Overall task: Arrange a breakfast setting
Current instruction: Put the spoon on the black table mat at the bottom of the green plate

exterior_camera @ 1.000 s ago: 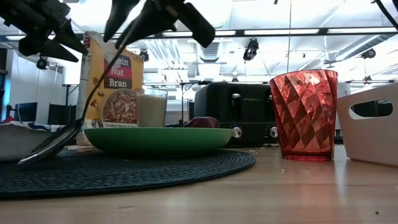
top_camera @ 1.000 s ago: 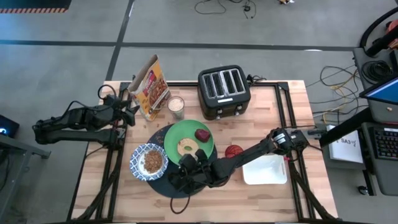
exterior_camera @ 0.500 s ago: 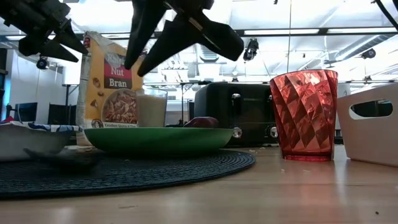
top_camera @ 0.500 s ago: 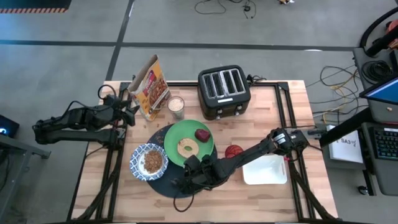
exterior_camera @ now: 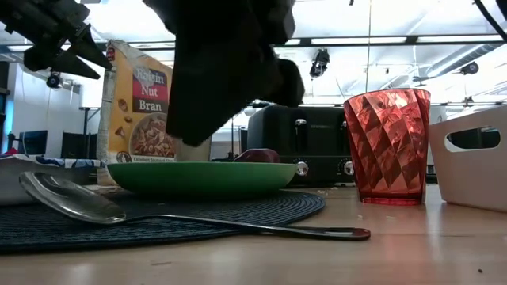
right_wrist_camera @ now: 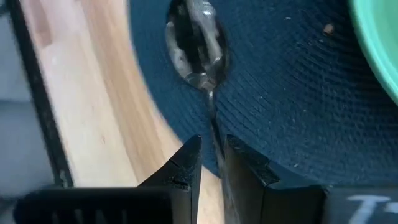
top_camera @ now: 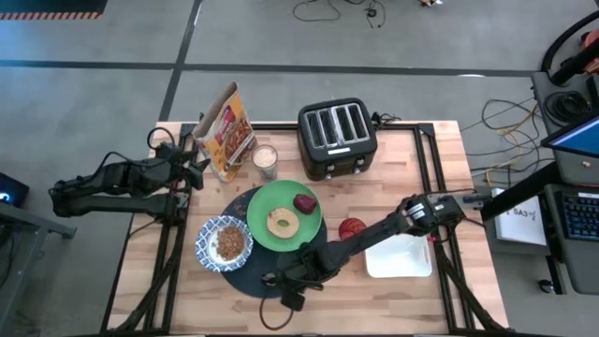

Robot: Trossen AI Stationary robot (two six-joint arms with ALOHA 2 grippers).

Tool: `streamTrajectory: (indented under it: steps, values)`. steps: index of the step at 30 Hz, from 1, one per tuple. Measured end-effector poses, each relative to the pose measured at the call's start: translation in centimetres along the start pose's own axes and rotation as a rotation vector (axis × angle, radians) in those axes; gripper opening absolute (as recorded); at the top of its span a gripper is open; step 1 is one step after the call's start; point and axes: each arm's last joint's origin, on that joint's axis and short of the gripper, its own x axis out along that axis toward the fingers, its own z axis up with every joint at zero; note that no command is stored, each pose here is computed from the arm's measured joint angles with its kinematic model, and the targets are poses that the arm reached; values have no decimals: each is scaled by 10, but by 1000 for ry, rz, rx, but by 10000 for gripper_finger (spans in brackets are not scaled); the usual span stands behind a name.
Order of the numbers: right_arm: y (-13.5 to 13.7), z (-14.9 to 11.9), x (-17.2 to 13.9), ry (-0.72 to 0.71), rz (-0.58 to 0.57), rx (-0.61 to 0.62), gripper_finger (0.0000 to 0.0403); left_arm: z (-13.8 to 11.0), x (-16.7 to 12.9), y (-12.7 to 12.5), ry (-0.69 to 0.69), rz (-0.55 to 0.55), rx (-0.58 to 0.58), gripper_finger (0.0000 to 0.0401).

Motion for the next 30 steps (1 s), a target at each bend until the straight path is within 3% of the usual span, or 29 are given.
streamTrajectory:
  steps: [7,15,21,25,30]
  values:
    - [-2,-2,-6,35,-17,-136,74,0,0,0,-3,4,0,242]
    - [-1,-4,9,38,-3,-226,74,0,0,0,-5,8,-6,242]
    - [0,-4,11,63,23,-383,74,-6,5,-1,-4,19,-41,242]
    - [0,-6,13,73,9,-410,74,-11,9,-2,4,22,-82,242]
    - [-4,-5,14,17,-112,-423,74,-15,12,-2,12,26,-107,242]
